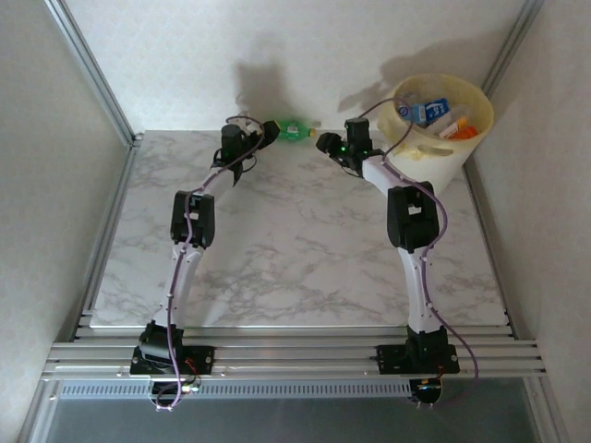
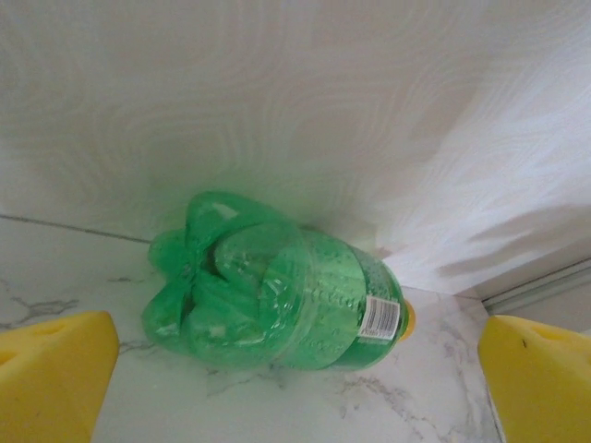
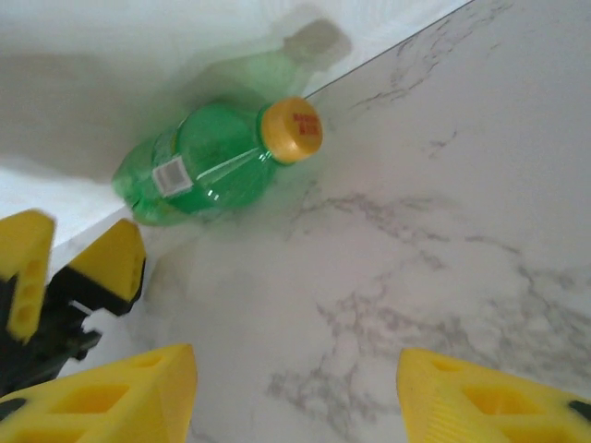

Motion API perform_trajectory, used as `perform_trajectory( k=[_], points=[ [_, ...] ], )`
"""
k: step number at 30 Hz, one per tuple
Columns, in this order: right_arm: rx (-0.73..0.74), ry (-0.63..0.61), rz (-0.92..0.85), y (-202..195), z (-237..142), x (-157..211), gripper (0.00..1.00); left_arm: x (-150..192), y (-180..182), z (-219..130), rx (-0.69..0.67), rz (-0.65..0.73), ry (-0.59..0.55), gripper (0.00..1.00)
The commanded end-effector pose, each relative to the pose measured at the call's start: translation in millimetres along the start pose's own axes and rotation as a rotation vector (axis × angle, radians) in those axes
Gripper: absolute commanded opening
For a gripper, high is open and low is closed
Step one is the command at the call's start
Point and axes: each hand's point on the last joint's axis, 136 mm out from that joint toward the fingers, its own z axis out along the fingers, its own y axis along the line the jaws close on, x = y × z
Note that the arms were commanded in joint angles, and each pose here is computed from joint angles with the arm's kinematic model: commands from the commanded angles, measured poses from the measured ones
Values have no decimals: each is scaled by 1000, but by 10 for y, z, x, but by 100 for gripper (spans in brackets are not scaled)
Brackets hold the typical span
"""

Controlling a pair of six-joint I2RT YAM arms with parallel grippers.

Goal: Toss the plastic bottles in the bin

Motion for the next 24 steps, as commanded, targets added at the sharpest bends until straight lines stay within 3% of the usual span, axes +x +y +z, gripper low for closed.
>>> perform_trajectory(
  k=[1, 15, 24],
  points=[
    [2, -52, 75, -130, 198, -116, 57, -51, 11, 32, 44, -9, -43, 100],
    [-172, -186, 251, -203, 838, -280, 53, 219, -382, 126, 213, -15, -40, 100],
    [-245, -259, 273, -173, 991, -319, 54, 369, -497, 130, 269, -22, 5, 98]
  ],
)
